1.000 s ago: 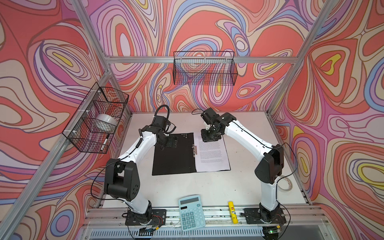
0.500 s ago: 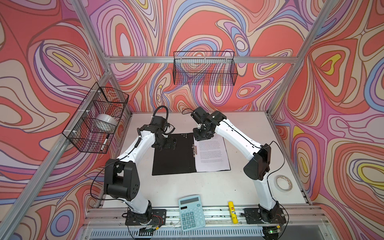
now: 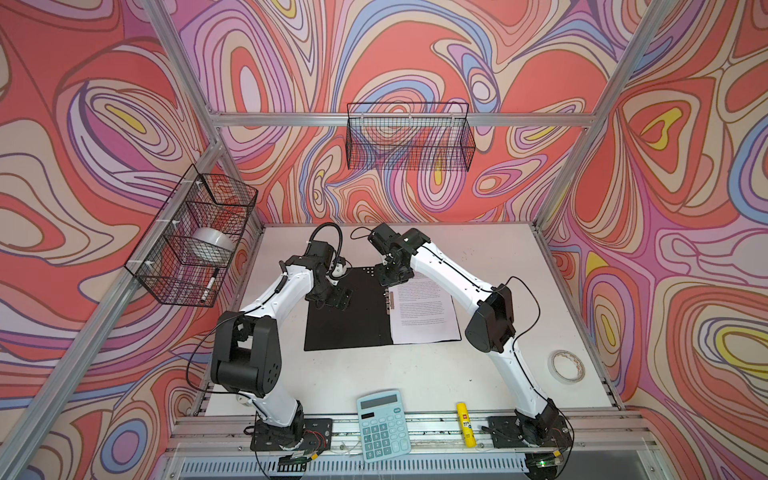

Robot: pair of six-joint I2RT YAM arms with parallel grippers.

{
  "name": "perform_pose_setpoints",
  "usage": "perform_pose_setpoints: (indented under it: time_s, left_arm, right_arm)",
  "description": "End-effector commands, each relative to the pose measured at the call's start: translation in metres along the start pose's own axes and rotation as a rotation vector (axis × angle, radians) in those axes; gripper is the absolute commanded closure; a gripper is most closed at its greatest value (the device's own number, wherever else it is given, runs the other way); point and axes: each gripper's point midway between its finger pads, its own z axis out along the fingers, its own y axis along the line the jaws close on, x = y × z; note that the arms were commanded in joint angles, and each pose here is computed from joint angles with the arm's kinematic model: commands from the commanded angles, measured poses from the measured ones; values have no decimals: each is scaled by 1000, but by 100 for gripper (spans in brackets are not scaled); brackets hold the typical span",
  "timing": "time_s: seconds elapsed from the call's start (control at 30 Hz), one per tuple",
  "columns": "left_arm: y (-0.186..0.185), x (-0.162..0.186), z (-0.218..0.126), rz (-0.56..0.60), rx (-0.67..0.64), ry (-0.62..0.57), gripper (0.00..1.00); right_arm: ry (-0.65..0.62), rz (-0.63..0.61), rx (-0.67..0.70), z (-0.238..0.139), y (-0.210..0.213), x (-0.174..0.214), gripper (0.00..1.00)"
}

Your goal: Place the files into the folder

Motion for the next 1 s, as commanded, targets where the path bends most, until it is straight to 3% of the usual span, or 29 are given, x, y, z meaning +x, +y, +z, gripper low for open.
perform_pose_setpoints:
  time_s: [0.0, 0.33, 0.6, 0.87, 0.97]
  left_arm:
    - [6, 2, 10, 66, -18, 19, 10]
    - [3, 23, 38, 56, 17, 97, 11]
    - [14, 18, 25, 39, -45, 77, 11]
    - [48, 13, 32, -179, -36, 114, 9]
    - [63, 0, 34, -196, -89, 81, 6]
  right_arm:
    - [12, -49, -33, 7, 12, 1, 75]
    - [36, -71, -56, 27, 18, 4, 79]
    - [57, -89, -56, 37, 18, 7, 78]
    - [-12, -67, -14, 26, 11, -5, 77]
    - [-83, -38, 34, 10, 2, -17, 76]
